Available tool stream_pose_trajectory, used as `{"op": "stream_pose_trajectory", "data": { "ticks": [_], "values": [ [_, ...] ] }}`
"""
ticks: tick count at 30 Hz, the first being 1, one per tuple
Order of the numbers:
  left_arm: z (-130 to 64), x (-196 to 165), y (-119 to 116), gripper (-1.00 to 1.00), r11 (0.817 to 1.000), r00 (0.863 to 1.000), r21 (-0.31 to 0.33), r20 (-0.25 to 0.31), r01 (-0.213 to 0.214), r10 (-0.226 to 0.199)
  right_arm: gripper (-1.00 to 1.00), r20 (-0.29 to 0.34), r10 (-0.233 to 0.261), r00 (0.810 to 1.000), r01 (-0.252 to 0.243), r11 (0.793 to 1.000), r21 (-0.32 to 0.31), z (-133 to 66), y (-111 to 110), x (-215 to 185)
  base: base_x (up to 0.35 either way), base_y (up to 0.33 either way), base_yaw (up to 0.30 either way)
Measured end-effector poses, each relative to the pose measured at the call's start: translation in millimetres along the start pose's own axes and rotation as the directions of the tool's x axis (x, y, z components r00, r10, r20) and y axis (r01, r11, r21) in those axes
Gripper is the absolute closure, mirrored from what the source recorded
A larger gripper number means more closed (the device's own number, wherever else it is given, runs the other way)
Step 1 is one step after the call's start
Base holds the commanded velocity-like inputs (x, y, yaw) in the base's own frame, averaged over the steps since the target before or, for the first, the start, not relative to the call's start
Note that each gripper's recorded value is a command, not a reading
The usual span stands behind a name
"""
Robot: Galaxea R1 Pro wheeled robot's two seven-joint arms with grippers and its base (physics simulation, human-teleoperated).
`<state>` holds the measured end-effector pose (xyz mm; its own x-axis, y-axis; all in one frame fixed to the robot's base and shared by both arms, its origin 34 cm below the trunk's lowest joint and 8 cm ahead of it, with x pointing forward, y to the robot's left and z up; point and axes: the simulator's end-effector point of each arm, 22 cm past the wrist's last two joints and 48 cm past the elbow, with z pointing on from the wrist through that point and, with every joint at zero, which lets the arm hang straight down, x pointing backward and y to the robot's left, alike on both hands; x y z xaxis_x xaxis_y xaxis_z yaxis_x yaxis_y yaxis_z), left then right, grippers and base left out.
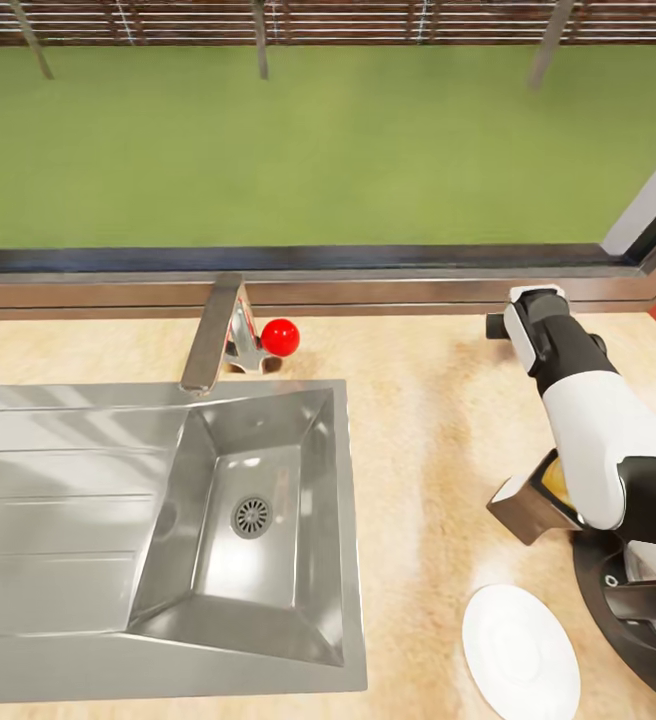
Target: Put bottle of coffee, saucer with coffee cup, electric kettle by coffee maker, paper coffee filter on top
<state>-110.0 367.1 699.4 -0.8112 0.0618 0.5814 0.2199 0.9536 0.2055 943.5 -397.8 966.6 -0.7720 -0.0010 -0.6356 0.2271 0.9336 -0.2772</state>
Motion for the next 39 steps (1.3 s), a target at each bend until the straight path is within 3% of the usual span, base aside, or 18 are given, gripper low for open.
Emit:
{"op": "stream_pose_trajectory", "data": {
  "ticks": [22,39],
  "values": [
    [0.1,-13,1,-1.00,1.000,0.999,-0.003,0.032,0.012,-0.011,1.00,0.043,0.016,0.999,-0.016,1.000,0.000,-22.3,-8,-23,0.000,0.003,0.000],
    [-0.1,-22,4,-1.00,1.000,0.998,-0.012,0.057,0.020,-0.019,1.00,0.066,0.025,0.998,-0.025,1.000,-0.001,-37.7,-14,-36,-0.136,0.243,0.000]
  ]
}}
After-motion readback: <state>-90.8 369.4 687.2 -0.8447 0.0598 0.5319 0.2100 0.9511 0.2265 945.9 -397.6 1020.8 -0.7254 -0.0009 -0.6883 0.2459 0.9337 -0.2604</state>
